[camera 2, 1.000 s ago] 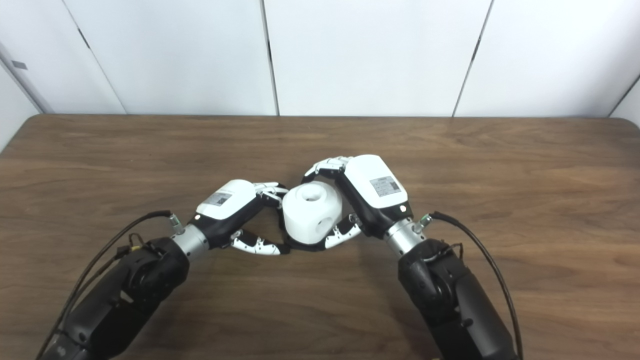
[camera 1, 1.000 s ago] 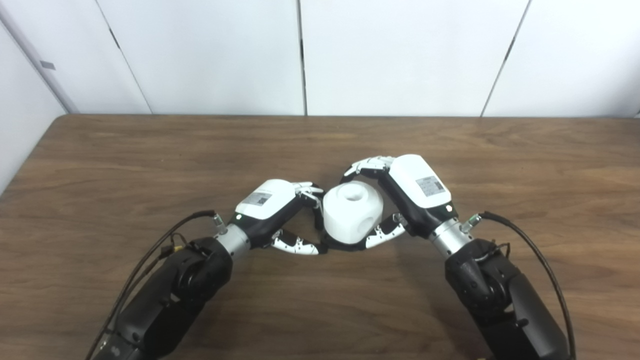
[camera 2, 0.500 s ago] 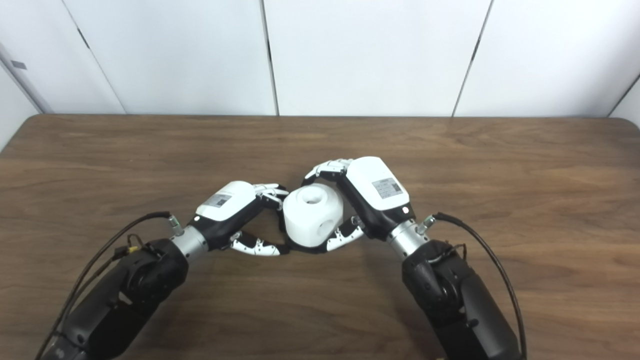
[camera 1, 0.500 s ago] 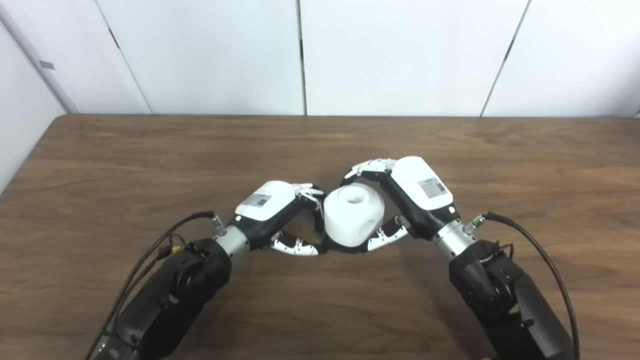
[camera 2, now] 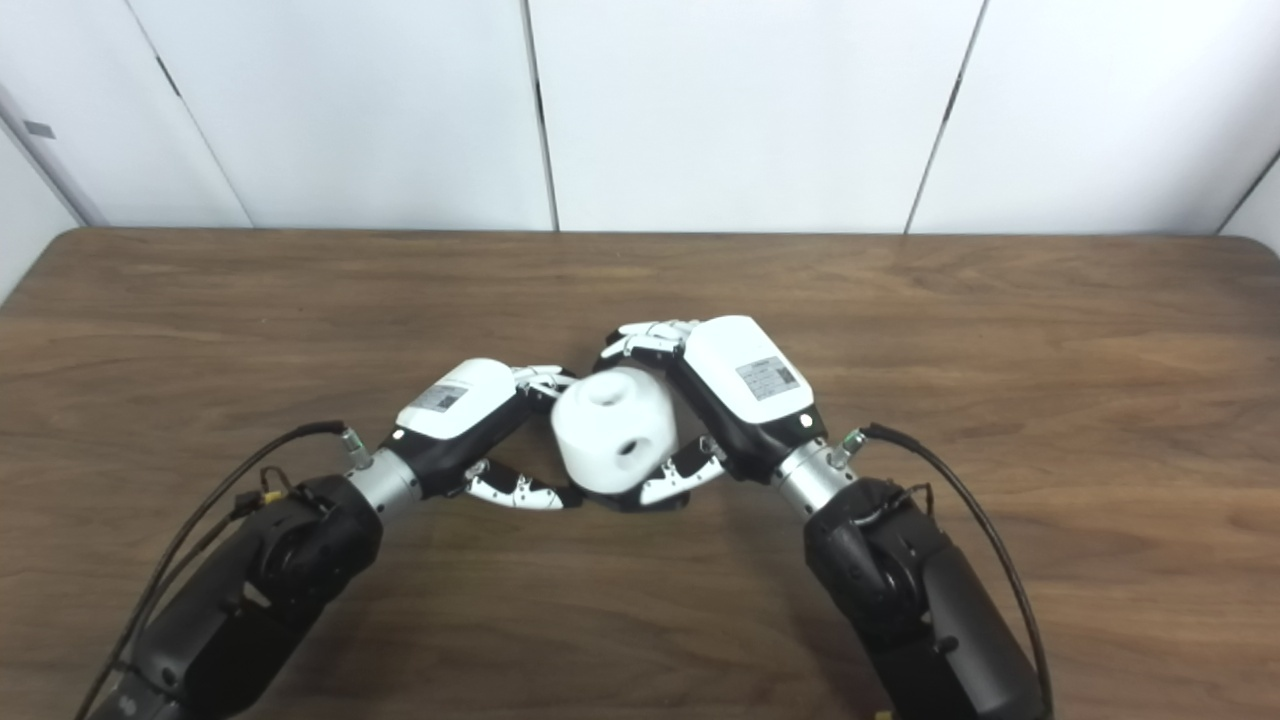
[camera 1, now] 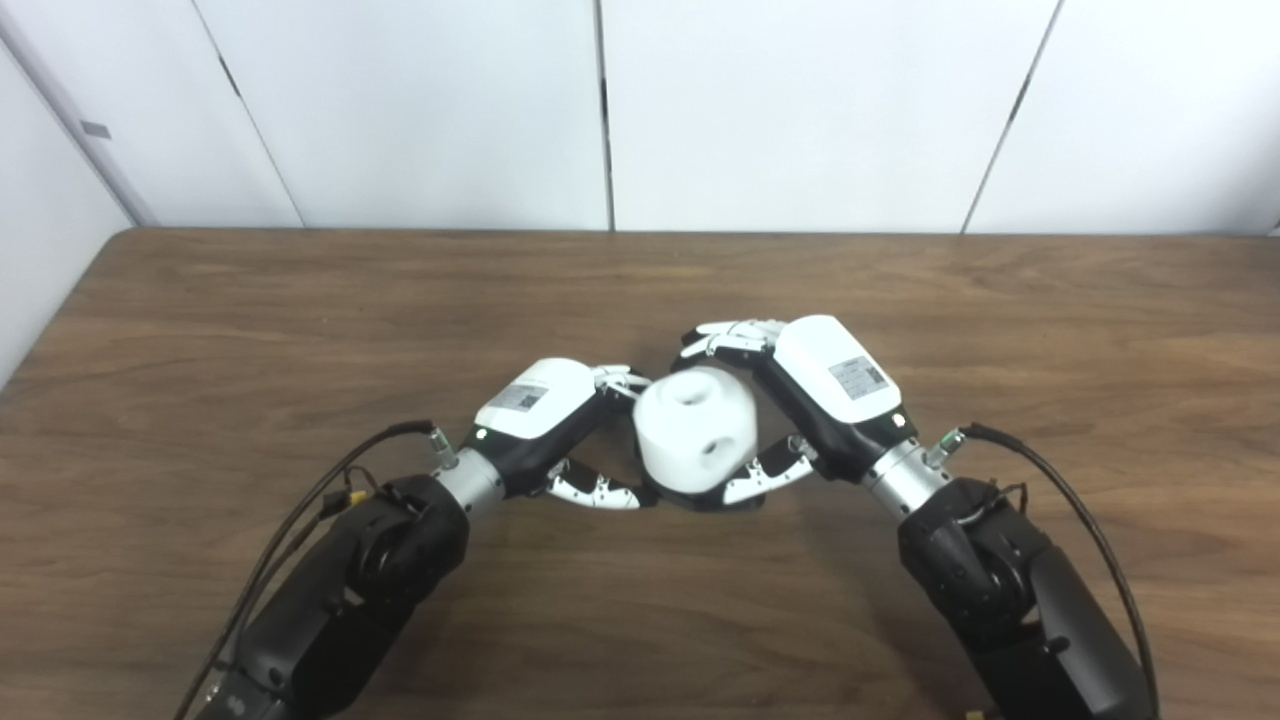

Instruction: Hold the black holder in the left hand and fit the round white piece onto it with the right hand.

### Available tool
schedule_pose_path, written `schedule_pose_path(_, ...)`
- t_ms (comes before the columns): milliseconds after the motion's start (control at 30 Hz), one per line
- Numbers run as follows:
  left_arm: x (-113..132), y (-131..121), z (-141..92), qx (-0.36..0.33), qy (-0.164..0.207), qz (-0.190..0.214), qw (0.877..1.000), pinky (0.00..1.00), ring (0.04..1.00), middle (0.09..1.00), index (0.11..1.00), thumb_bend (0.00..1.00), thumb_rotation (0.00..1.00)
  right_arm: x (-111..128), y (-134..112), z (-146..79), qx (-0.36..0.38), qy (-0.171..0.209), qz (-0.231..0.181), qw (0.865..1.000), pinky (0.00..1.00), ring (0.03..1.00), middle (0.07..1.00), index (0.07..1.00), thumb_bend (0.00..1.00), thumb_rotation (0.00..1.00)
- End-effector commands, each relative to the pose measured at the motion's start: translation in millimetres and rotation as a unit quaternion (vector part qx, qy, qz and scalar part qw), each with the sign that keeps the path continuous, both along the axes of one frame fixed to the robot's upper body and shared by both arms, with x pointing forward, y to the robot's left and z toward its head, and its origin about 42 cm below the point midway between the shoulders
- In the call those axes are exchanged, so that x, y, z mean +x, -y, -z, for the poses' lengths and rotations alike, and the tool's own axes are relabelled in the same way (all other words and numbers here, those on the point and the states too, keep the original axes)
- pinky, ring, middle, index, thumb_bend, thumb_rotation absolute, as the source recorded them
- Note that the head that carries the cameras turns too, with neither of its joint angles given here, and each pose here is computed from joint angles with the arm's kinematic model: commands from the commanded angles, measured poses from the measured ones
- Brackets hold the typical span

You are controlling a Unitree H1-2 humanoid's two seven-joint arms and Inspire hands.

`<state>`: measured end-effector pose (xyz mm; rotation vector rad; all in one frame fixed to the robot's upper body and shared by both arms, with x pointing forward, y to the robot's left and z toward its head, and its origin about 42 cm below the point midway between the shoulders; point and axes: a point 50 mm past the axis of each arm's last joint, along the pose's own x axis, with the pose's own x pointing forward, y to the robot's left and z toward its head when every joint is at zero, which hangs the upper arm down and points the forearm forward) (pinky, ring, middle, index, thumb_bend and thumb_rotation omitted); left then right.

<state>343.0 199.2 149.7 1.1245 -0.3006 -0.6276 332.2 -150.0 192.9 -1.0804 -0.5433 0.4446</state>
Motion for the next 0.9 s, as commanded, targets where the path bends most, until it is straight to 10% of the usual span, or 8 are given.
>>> schedule_pose_path(0,-1.3,5.8,5.6,0.010,-0.023,0.008,1.000,0.86,0.897,0.837,0.480,0.52,0.07,3.7,-2.4,-20.2,0.012,0.034,-0.007,0.999,0.72,0.762,0.821,0.880,0.96,0.34)
schedule_pose_path(867,2.0,4.0,7.6,0.011,-0.023,0.005,1.000,0.85,0.897,0.835,0.480,0.52,0.07,6.7,-1.0,-29.2,-0.008,0.022,-0.009,1.000,0.72,0.790,0.881,0.989,1.00,0.33)
